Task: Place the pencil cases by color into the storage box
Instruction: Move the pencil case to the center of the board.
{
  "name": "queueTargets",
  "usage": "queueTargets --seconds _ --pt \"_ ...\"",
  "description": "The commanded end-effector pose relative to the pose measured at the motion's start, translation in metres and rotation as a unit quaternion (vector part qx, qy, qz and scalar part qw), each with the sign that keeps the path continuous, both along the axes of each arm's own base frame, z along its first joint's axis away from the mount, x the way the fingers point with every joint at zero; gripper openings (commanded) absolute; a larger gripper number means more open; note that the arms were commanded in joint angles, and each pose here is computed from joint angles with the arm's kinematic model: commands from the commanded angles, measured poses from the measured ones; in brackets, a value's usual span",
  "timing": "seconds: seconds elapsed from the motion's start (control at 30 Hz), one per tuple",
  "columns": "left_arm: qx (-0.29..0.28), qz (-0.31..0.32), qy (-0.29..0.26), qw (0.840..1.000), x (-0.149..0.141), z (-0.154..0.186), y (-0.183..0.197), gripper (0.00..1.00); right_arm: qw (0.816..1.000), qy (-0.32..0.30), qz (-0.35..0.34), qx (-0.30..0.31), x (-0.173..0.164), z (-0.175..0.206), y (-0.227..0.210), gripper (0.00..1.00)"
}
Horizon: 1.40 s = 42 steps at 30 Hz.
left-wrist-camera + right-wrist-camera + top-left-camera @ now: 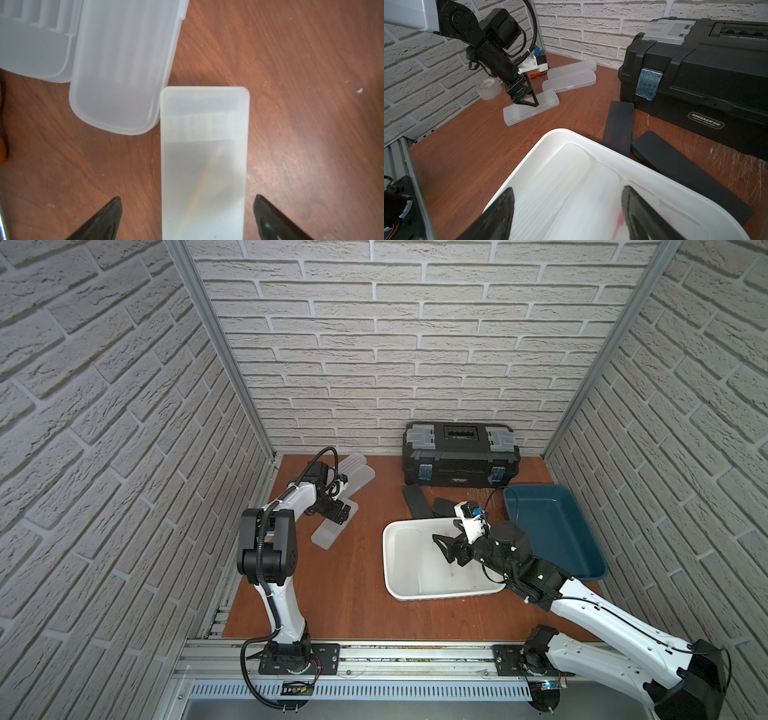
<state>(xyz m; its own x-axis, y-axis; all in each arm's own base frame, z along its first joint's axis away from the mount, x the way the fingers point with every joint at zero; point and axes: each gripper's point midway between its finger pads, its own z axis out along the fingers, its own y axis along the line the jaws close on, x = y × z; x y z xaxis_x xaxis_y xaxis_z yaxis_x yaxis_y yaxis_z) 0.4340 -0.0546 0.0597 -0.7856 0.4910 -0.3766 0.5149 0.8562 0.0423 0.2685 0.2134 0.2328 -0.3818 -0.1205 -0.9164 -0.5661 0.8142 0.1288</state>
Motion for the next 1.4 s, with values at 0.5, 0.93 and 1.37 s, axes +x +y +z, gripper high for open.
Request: queueTargets --seconds 0.5,0.93,1.37 --pt "0.008 -0.030 0.033 0.999 -0.009 -0.019 -0.013 0.98 1.000 -0.009 0.016 0.002 -0.002 0.001 0.008 0.81" --pt "0.004 -0.014 0.070 0.997 -0.012 -0.027 -0.018 0.92 1.000 -0.008 0.016 -0.001 -0.002 0.000 0.008 0.81" --pt "0.027 0.085 0.151 0.985 -0.033 -0.036 -0.030 0.79 1.000 -0.012 0.017 0.010 -0.006 0.007 0.007 0.80"
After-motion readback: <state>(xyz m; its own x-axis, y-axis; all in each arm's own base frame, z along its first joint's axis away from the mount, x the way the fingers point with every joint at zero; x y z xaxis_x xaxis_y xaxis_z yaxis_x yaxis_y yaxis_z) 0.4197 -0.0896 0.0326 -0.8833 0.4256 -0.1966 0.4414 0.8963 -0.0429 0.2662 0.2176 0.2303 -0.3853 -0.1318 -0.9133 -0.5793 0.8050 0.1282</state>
